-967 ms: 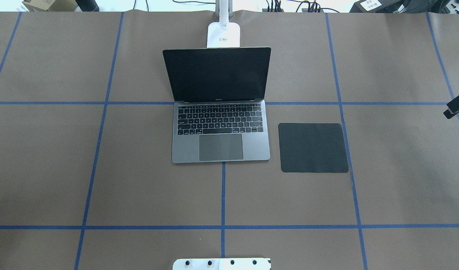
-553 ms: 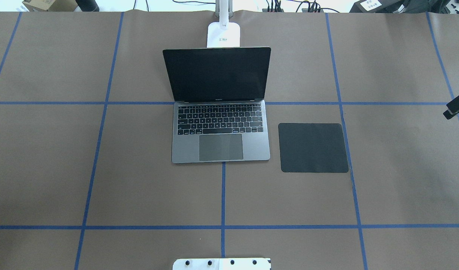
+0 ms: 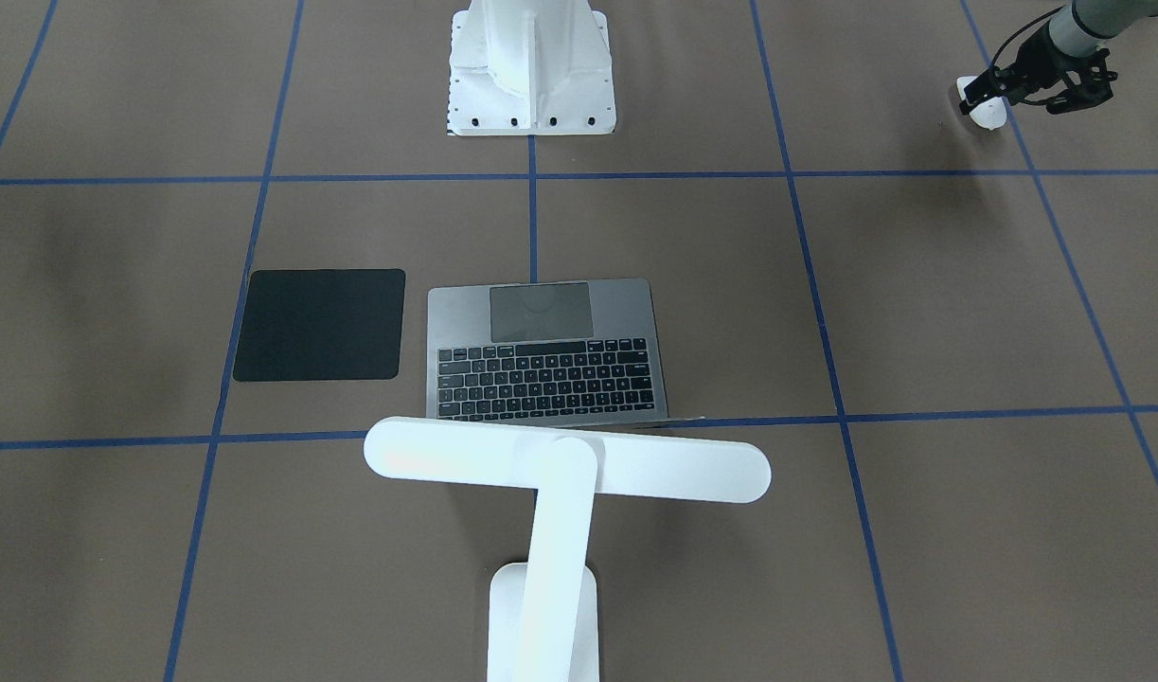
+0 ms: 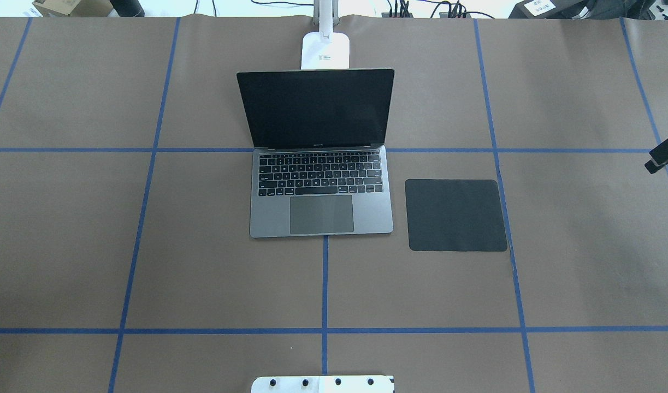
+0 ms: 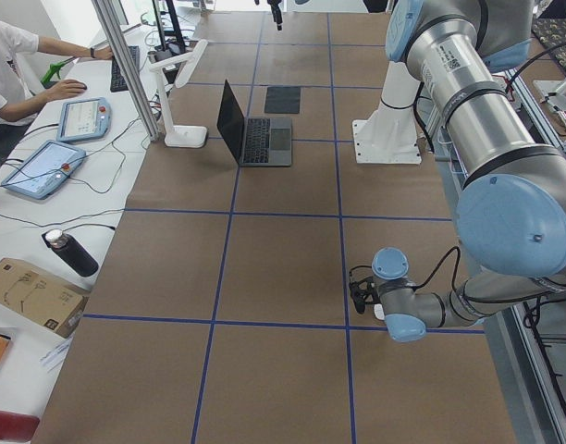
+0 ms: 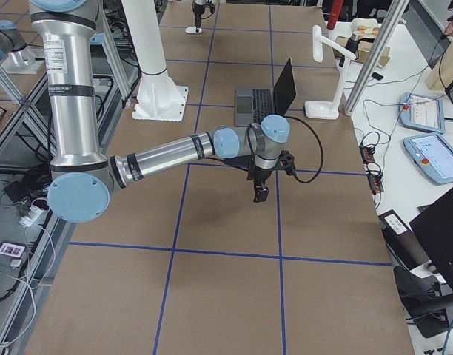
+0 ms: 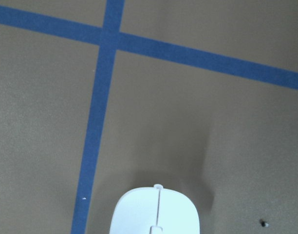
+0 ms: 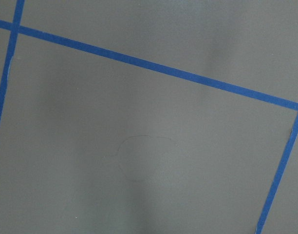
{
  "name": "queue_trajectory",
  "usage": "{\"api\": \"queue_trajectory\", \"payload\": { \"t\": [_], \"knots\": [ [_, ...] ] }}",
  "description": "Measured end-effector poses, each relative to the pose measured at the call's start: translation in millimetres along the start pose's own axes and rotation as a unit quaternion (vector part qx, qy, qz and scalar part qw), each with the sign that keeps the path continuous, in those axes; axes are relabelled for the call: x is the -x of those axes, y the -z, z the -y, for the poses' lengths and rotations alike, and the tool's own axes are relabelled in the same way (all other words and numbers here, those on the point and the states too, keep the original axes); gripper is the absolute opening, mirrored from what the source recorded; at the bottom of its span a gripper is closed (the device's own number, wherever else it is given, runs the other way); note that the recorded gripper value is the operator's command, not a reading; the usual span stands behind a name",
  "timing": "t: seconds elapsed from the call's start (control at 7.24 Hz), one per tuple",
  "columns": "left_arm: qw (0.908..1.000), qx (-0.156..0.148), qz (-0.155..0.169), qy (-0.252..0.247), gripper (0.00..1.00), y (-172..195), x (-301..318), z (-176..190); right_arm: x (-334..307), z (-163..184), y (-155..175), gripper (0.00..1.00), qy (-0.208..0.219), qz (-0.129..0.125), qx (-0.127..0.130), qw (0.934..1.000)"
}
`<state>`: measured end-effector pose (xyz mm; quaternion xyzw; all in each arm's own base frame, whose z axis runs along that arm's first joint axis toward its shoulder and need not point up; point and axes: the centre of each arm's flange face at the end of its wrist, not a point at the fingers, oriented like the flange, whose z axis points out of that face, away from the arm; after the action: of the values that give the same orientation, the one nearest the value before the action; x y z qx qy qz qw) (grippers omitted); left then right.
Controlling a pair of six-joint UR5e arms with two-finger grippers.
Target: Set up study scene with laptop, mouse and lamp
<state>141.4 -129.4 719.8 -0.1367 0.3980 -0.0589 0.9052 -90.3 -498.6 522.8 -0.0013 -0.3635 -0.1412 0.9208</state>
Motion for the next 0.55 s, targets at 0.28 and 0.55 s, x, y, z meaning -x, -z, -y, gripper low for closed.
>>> {"api": "queue_trajectory", "payload": {
  "t": [0.28, 0.55],
  "knots": [
    [1.0, 0.006, 0.004, -0.002, 0.94, -2.2, -0.2, -2.1, 0.7, 2.7, -0.1, 0.98, 0.001, 0.0, 0.0, 1.0],
    [0.9999, 0.01, 0.009, -0.001, 0.91, -4.8, 2.8, -2.9, 3.7, 5.8, 0.8, 0.98, 0.003, 0.0, -0.001, 1.0]
  ]
}}
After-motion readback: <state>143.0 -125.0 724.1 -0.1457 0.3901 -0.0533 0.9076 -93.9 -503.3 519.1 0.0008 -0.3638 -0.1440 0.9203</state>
